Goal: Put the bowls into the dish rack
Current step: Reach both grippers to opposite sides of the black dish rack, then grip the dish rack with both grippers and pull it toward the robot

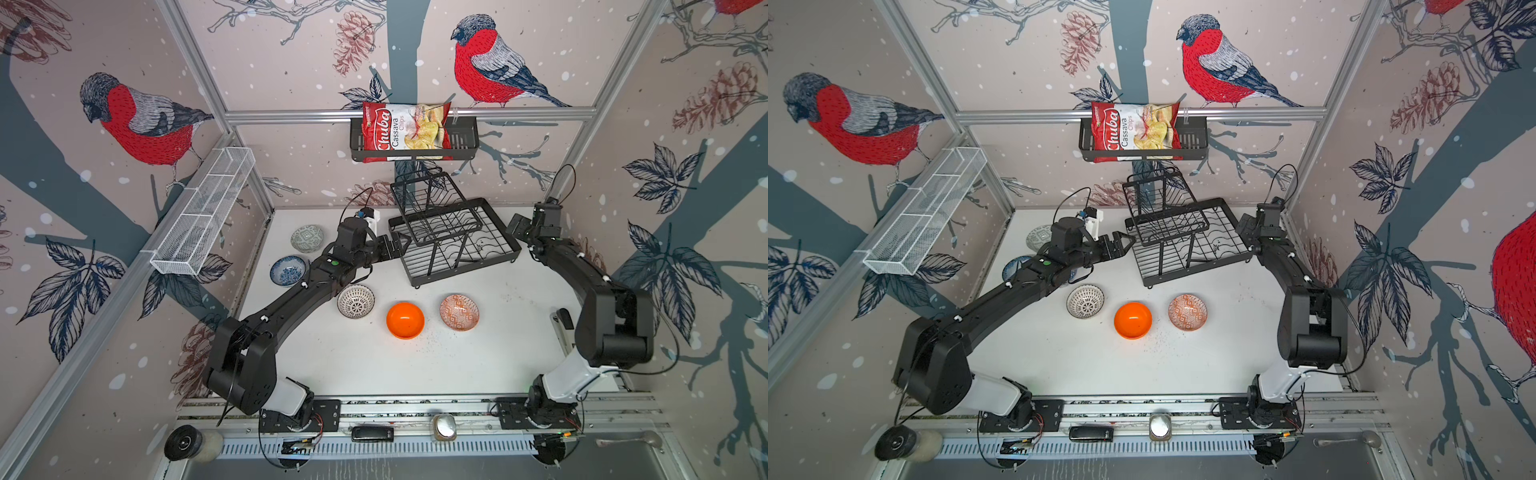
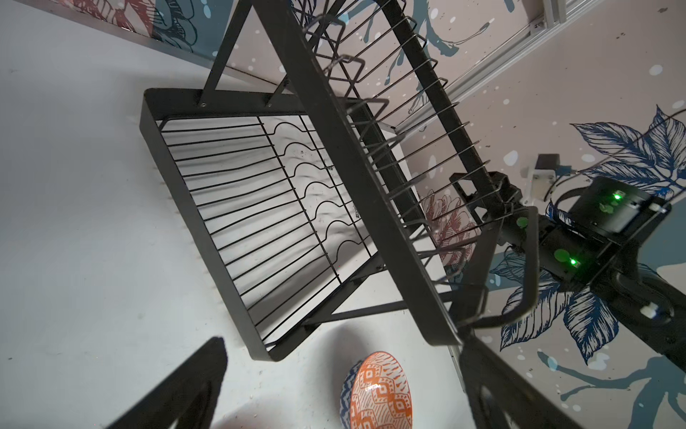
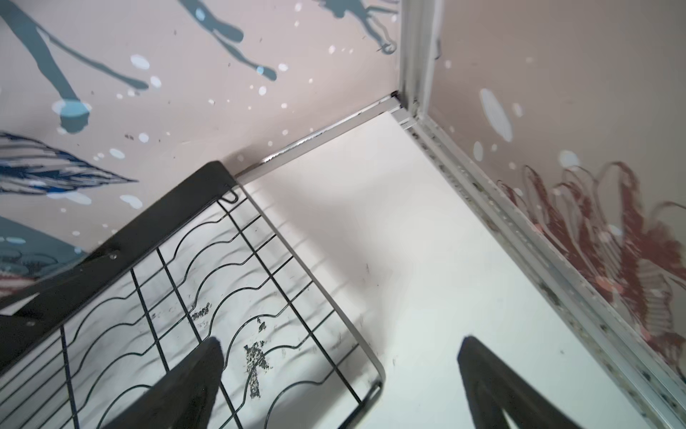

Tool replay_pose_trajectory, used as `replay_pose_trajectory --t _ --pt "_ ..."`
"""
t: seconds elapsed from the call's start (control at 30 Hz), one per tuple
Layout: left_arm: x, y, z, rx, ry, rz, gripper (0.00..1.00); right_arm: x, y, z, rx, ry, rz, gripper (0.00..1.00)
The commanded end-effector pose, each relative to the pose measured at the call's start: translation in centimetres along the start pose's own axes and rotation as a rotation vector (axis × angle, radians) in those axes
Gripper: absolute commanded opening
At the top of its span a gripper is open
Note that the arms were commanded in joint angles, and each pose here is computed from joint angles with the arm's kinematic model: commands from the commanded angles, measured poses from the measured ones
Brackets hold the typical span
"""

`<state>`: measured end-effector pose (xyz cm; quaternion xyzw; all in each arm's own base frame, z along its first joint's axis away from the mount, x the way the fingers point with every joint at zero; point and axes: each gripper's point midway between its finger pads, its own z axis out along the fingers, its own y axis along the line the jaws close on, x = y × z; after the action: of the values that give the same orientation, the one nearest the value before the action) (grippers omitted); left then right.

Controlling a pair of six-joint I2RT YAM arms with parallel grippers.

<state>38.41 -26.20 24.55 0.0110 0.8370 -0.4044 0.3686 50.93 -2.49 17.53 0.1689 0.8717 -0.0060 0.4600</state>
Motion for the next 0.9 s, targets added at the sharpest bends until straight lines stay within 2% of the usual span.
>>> replay_pose_trajectory --t 0.0,0.2,0.3,0.5,0.57,0.63,0.77,0.87 --pt "-1.4 -1.2 0.3 0.032 -0.031 0.01 0.98 0.8 0.9 2.1 -0.003 0.069 -0.087 0.99" --pt "-1.6 -0.8 0.8 0.006 -0.017 0.029 0.98 1.8 0.6 5.8 0.035 0.123 -0.162 0.99" --pt "-1.4 -0.3 1.0 0.005 -0.025 0.027 0.98 2.8 0.5 7.8 0.021 0.177 -0.149 0.88" --pt "-1.8 0.0 1.6 -0.001 -0.01 0.021 0.98 4.4 1.6 9.7 -0.035 0.213 -0.151 0.8" --pt "-1.9 -0.1 1.5 0.005 -0.016 0.021 0.98 5.0 1.8 10.3 -0.032 0.231 -0.163 0.73" --pt "-1.9 -0.1 1.4 0.007 -0.014 0.017 0.98 5.4 2.0 10.4 -0.036 0.239 -0.169 0.64" --pt "-1.8 0.0 1.1 0.001 -0.013 0.018 0.98 5.7 2.5 10.0 -0.041 0.233 -0.181 0.58" --pt "-1.8 0.0 0.9 -0.001 -0.014 0.009 0.98 6.0 2.9 9.5 -0.043 0.237 -0.17 0.48"
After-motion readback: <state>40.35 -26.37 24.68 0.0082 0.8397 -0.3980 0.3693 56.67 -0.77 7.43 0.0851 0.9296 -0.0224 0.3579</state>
